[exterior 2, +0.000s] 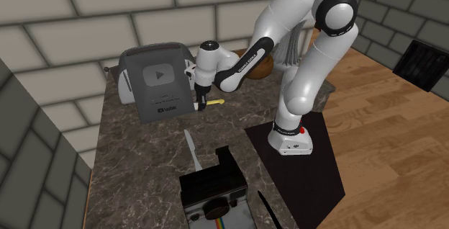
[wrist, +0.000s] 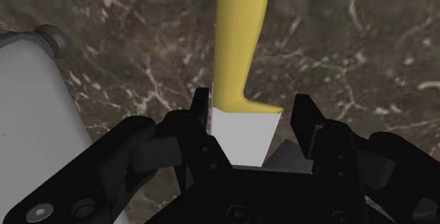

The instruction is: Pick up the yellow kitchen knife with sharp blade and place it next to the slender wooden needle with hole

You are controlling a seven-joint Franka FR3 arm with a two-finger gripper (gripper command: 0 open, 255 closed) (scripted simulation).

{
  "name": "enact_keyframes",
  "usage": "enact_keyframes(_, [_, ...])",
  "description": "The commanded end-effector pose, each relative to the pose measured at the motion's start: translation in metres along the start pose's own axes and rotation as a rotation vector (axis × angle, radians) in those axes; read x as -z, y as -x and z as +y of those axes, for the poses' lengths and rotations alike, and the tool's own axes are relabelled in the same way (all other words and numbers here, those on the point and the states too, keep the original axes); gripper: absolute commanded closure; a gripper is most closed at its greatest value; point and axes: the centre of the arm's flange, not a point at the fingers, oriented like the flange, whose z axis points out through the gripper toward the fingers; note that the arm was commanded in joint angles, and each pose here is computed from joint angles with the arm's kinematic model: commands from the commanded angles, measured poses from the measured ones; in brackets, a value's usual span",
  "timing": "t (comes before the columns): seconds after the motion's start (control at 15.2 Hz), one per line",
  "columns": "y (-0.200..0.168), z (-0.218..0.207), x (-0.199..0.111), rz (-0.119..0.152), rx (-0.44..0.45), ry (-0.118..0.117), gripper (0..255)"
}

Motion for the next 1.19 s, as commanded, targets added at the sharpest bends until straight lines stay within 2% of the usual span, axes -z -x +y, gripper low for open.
enact_keyframes(0.0, [0.002, 0.002, -0.003, -0.007, -0.006, -0.002, 255])
enact_keyframes(0.4, [0.002, 0.002, -0.003, -0.007, -0.006, -0.002, 255])
enact_keyframes(1.12, [-0.008, 0.011, 0.054, -0.007, -0.006, -0.002, 255])
